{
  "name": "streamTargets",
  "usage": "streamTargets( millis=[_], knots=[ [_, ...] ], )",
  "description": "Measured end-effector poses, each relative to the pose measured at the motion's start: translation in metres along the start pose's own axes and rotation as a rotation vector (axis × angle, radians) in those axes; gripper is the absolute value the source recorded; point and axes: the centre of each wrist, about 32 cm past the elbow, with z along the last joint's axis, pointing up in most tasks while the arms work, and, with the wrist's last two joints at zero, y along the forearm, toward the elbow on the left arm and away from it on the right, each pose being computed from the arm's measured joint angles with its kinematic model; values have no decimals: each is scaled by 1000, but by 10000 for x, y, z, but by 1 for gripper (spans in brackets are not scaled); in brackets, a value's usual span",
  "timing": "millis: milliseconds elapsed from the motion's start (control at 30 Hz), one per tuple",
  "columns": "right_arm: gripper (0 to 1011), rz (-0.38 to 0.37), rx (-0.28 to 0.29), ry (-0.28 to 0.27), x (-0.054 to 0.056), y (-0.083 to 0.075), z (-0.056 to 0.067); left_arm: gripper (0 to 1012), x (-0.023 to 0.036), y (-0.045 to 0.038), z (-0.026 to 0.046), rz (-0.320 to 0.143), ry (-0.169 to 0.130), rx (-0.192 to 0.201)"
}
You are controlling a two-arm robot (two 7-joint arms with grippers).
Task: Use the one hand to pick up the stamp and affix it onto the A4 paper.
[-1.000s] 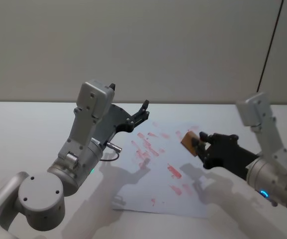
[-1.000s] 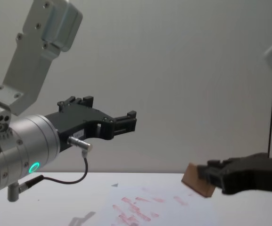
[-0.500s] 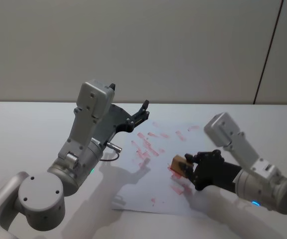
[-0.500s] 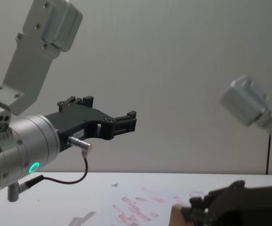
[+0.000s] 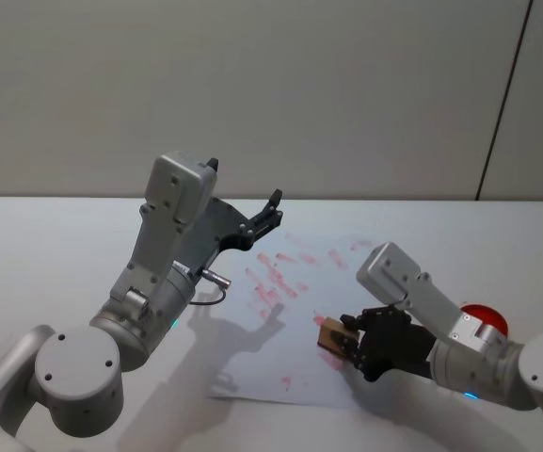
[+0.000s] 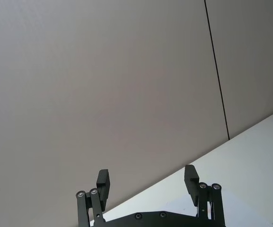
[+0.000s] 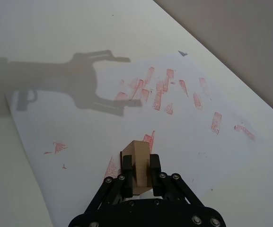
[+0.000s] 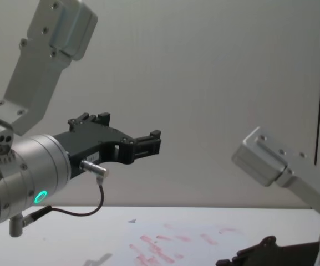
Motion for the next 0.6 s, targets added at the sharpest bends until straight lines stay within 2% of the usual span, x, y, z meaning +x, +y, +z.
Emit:
streamTargets(
  millis=[367, 600],
  knots=[
    [209, 8, -14, 1, -8, 72, -24, 1003, 0, 0, 0, 0, 0, 0],
    [209, 7, -2, 10, -11, 104, -16, 1003, 0, 0, 0, 0, 0, 0]
  ],
)
